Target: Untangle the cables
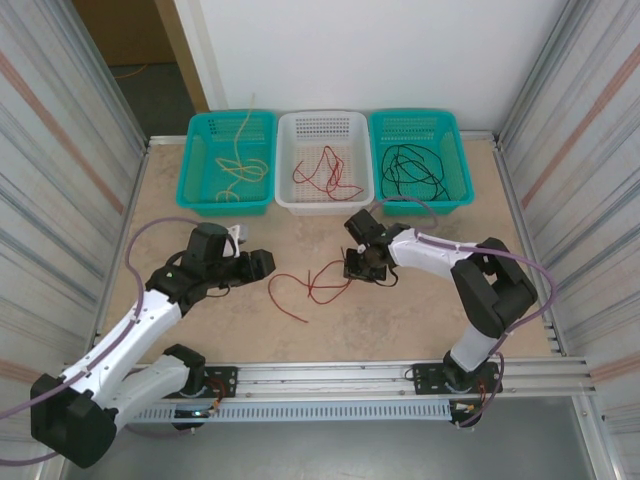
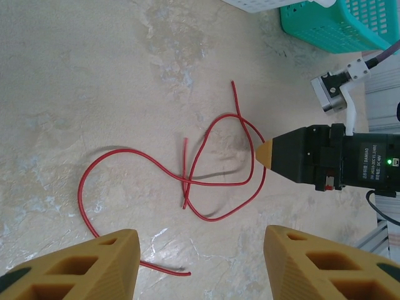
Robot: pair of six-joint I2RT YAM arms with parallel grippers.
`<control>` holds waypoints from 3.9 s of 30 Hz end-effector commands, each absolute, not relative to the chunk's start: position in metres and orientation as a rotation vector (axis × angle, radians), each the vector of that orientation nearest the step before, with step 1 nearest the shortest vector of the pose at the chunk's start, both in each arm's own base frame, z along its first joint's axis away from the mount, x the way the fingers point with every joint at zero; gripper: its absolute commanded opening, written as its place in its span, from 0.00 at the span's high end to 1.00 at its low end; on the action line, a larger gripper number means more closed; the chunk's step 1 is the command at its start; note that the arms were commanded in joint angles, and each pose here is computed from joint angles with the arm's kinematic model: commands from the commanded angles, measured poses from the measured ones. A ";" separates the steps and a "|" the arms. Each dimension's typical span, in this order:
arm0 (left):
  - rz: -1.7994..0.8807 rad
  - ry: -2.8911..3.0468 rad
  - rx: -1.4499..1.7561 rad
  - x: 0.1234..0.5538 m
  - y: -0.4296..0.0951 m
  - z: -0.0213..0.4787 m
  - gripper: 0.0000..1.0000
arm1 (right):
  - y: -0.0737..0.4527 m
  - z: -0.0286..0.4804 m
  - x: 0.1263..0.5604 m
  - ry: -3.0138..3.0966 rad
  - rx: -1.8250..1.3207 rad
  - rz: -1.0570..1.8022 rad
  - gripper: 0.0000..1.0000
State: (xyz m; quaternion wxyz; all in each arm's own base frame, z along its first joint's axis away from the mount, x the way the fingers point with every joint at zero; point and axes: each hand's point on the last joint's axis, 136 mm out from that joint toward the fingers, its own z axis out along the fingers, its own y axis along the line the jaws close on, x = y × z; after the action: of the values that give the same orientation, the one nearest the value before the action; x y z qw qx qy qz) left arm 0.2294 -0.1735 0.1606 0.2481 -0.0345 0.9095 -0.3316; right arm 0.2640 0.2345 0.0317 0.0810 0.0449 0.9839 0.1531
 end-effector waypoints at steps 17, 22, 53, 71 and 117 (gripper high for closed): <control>-1.114 2.304 0.097 0.237 -0.211 0.215 0.39 | 0.251 0.218 0.268 2.429 -0.235 0.576 1.00; -1.140 2.236 0.228 0.234 -0.234 0.237 0.35 | 0.257 0.263 0.259 2.314 -0.299 0.592 1.00; -1.113 2.189 0.322 0.243 -0.256 0.250 0.33 | 0.273 0.327 0.243 2.143 -0.345 0.693 0.99; -0.916 2.137 0.396 0.247 -0.256 0.273 0.88 | 0.272 0.333 0.242 2.140 -0.347 0.716 0.98; -1.516 1.619 0.040 0.232 -0.255 0.387 1.00 | 0.325 0.282 0.244 1.920 -0.078 1.355 0.26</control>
State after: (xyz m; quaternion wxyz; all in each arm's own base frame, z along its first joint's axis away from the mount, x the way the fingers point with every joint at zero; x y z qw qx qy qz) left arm 0.2355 -0.2582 0.3647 0.4289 0.0175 0.6845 -0.5893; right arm 0.2368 0.3196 0.2685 0.3790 -0.0407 0.7644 0.5200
